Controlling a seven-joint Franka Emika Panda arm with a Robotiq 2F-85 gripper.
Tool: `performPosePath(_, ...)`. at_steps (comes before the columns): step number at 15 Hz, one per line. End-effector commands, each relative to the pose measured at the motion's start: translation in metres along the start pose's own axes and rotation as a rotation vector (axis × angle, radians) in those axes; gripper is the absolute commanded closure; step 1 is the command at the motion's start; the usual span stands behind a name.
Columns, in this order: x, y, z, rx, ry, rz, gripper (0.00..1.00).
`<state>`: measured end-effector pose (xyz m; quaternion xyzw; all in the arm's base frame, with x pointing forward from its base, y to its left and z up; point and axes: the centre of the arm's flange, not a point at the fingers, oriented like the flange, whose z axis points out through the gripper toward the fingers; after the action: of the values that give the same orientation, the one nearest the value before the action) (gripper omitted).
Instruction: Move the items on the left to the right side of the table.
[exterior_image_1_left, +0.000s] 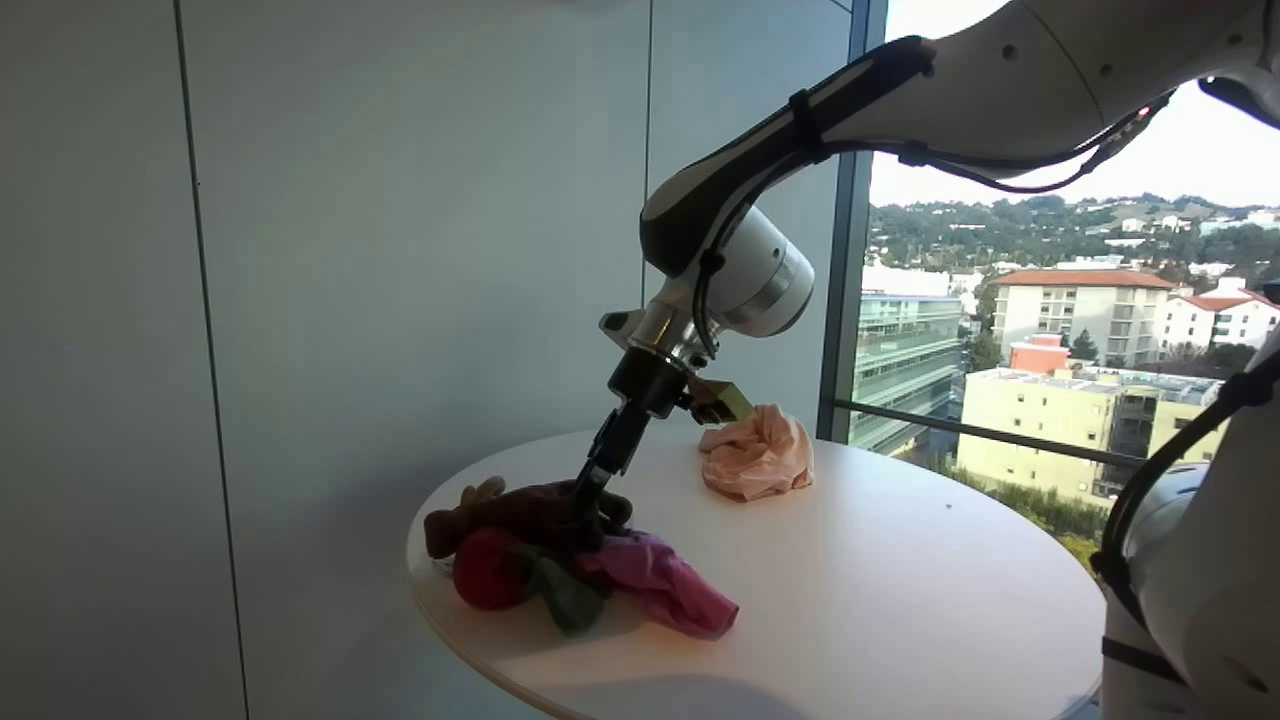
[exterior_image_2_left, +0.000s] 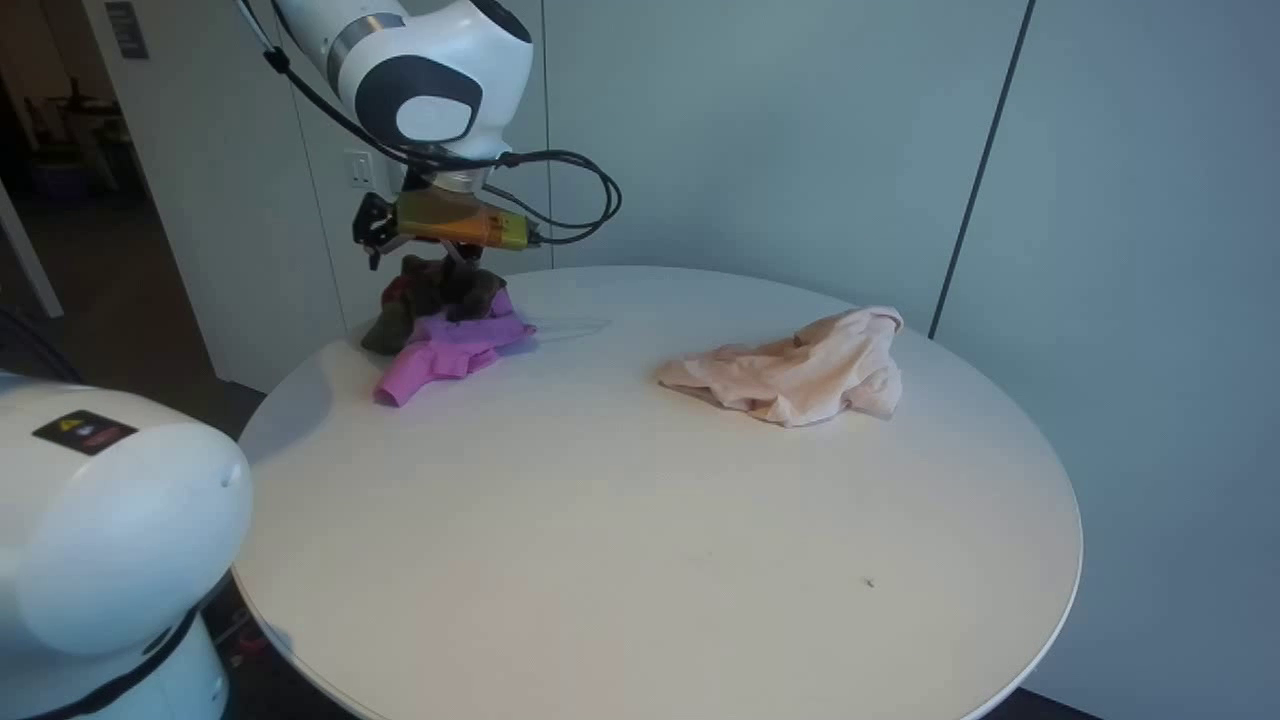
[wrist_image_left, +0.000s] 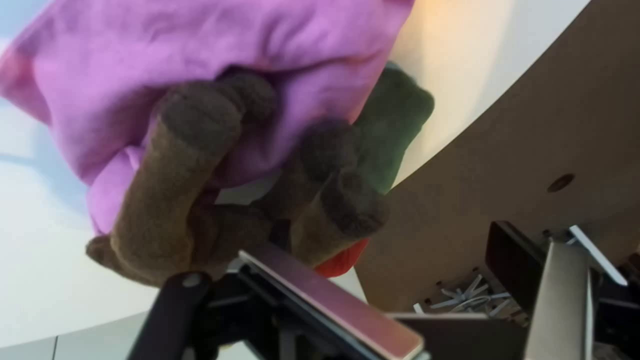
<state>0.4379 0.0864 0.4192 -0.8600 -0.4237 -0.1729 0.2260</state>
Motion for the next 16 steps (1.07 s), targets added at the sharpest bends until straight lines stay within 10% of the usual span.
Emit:
performPosePath(1,0.013,-0.015,0.024,-0.147,0.126,-0.038,0.0)
performPosePath(4,0.014,-0.01,0.037,-0.298,0.154,-0.115,0.0)
performPosePath(5,0.012,-0.006,0.039,-0.35,0.15,-0.144,0.25)
performPosePath(8,0.004,0.012,0.041,-0.493,0.101,-0.236,0.41)
performPosePath(16,-0.007,0.06,0.016,-0.426,-0.044,-0.011,0.93)
